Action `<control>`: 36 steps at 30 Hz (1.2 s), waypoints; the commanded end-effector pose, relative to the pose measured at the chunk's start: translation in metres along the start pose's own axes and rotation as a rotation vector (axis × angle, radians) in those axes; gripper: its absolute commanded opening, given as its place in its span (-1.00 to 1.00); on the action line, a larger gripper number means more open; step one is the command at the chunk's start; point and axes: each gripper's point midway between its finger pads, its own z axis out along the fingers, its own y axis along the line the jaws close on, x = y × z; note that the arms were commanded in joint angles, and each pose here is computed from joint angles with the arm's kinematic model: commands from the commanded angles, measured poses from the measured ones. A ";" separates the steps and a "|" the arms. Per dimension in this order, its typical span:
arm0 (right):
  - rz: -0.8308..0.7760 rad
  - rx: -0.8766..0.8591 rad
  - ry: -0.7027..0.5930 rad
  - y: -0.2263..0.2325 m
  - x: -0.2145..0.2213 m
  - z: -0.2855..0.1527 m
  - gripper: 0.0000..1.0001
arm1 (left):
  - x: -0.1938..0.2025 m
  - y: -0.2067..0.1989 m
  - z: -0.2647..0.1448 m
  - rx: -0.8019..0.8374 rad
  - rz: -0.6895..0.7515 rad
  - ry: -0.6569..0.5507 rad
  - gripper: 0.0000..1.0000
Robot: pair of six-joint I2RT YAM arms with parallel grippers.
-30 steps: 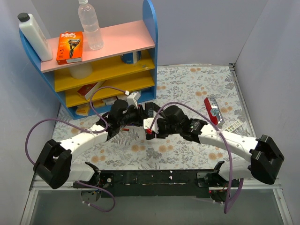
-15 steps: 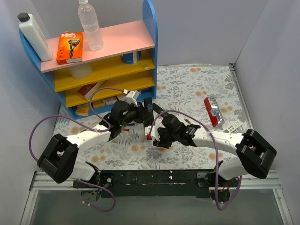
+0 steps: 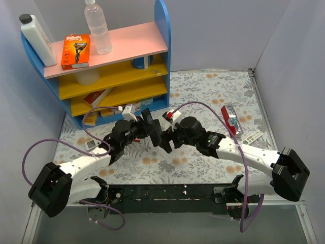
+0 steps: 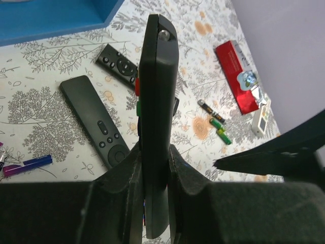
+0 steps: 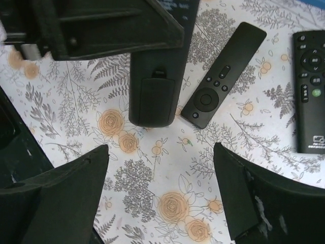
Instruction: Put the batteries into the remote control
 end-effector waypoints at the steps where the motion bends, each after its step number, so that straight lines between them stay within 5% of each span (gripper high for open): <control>1: 0.123 0.042 -0.085 0.001 -0.034 0.011 0.84 | -0.027 -0.009 -0.007 -0.016 -0.060 -0.105 -1.00; 11: 0.086 -0.010 -0.078 0.012 -0.044 0.047 0.90 | -0.037 -0.023 -0.005 0.017 -0.107 -0.112 -1.00; 17: 0.011 -0.078 -0.049 0.020 -0.036 0.053 0.48 | -0.042 -0.033 -0.006 0.044 -0.115 -0.107 -1.00; 22: -0.073 -0.089 -0.046 0.019 -0.035 0.049 -0.20 | -0.042 -0.035 -0.008 0.046 -0.116 -0.095 -0.92; 23: -0.088 -0.095 -0.049 0.020 -0.036 0.048 -0.33 | -0.043 -0.037 -0.008 0.048 -0.110 -0.093 -0.87; 24: -0.101 -0.096 -0.049 0.019 -0.035 0.047 -0.60 | -0.041 -0.036 -0.010 0.042 -0.107 -0.078 -0.65; 28: -0.167 -0.101 -0.050 0.018 -0.034 0.040 -0.97 | -0.048 -0.043 -0.014 0.057 -0.068 -0.048 0.28; 31: -0.197 -0.102 -0.056 0.018 -0.036 0.033 -0.97 | -0.056 -0.041 -0.021 0.067 -0.052 -0.033 0.53; 36: -0.262 -0.122 -0.061 0.019 -0.037 0.026 -0.97 | -0.062 -0.032 -0.026 0.047 -0.109 0.003 0.61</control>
